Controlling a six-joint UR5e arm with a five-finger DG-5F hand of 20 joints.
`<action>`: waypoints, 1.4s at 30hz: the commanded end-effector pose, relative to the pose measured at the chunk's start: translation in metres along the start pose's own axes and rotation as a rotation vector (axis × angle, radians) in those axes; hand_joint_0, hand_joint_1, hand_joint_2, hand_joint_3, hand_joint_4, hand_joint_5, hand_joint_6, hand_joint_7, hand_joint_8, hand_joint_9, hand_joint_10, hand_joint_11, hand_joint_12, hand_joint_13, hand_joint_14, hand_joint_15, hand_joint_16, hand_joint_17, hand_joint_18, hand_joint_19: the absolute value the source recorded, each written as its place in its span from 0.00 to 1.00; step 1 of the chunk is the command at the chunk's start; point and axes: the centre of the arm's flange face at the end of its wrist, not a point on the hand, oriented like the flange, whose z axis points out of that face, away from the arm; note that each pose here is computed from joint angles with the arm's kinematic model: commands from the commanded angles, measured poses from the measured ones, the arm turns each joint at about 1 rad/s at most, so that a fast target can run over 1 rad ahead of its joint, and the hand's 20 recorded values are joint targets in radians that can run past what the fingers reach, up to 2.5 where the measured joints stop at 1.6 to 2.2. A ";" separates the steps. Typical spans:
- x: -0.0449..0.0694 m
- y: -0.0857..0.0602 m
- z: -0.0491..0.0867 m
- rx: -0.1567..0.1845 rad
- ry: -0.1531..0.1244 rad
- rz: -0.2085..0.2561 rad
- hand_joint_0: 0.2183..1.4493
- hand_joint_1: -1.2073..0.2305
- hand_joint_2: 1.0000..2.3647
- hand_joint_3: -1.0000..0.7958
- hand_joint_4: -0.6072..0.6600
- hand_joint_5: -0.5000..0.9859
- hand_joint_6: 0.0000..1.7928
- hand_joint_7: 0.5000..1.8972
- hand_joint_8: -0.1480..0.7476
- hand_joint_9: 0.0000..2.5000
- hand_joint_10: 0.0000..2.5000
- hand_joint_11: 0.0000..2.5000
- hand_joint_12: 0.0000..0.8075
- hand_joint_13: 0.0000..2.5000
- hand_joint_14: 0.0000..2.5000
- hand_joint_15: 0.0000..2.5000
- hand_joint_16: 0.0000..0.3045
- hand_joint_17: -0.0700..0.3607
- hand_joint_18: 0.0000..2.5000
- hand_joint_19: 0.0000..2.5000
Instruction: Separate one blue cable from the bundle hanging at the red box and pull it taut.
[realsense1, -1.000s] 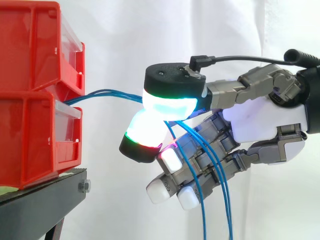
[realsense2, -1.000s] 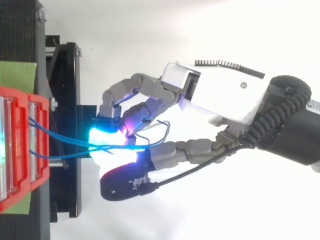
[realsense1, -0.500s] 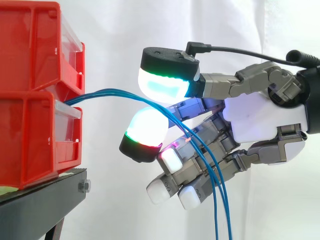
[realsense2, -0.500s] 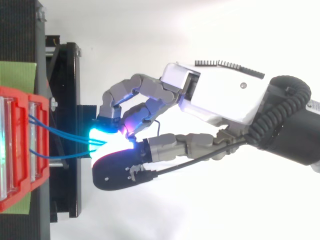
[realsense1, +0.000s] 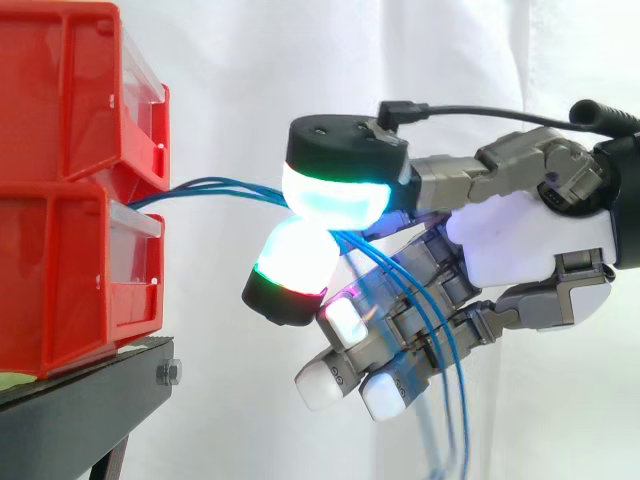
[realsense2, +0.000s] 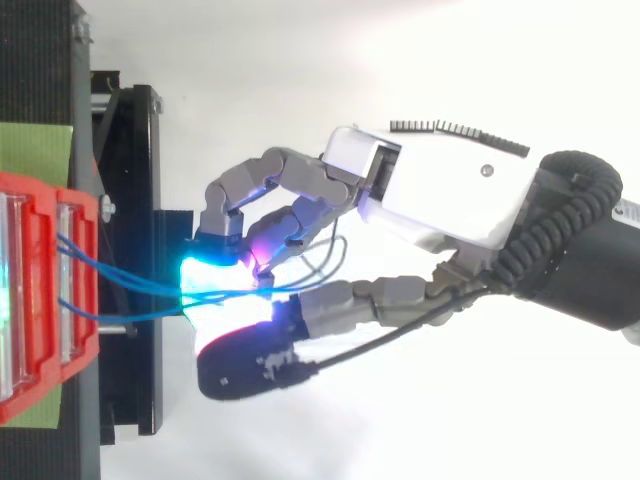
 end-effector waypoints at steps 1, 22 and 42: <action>0.001 0.000 0.000 0.001 0.001 -0.001 0.40 0.26 0.00 0.28 0.58 0.20 0.53 0.34 0.58 0.38 0.01 0.34 0.44 0.31 0.01 0.18 0.16 0.41 0.33 0.24; 0.000 0.000 0.000 0.000 0.001 0.000 0.34 0.34 0.01 0.46 0.58 0.21 0.52 0.40 0.61 0.40 0.01 0.33 0.46 0.31 0.01 0.19 0.17 0.43 0.35 0.26; 0.001 -0.001 0.000 0.002 0.001 0.023 0.35 0.31 0.00 0.28 0.58 0.22 0.52 0.35 0.58 0.40 0.01 0.33 0.44 0.31 0.01 0.18 0.16 0.41 0.35 0.26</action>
